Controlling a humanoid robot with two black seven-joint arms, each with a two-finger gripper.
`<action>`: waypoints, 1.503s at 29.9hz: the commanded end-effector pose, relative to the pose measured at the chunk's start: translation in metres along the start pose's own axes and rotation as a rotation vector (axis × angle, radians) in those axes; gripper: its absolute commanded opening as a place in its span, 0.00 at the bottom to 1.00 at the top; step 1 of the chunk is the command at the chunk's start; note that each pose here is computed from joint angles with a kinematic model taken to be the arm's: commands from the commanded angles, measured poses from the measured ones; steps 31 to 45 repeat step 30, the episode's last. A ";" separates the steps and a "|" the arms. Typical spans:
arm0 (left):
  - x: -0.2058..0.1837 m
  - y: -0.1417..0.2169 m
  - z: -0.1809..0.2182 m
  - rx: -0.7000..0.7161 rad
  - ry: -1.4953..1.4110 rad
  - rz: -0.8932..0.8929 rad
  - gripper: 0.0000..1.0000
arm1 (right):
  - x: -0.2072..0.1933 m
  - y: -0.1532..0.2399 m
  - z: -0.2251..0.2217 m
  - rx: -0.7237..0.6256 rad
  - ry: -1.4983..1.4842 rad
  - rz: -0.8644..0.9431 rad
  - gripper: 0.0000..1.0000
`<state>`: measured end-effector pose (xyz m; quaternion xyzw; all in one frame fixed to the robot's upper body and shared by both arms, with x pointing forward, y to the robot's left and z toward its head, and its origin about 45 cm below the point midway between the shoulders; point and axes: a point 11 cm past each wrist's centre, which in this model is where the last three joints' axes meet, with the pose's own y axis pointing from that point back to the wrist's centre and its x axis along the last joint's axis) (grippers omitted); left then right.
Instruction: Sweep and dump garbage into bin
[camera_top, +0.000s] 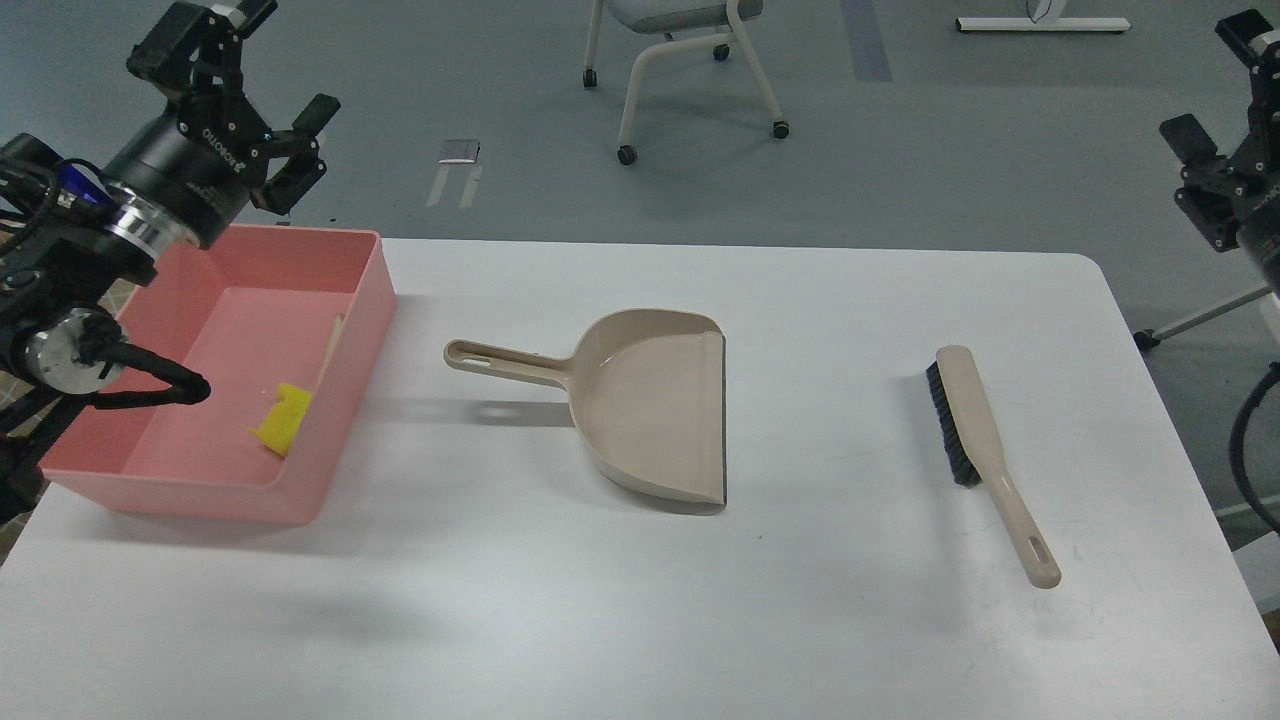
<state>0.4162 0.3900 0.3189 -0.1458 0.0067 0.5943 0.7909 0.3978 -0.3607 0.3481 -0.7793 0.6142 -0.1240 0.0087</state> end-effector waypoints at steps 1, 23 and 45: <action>0.019 -0.003 -0.020 -0.032 0.091 0.108 0.98 | 0.009 -0.012 0.014 -0.008 -0.123 0.052 1.00; 0.000 -0.014 -0.076 -0.063 0.458 0.156 0.98 | -0.041 -0.055 0.085 -0.071 -0.696 0.005 1.00; 0.000 -0.011 -0.080 -0.042 0.445 0.154 0.98 | -0.048 -0.059 0.076 -0.037 -0.707 -0.051 1.00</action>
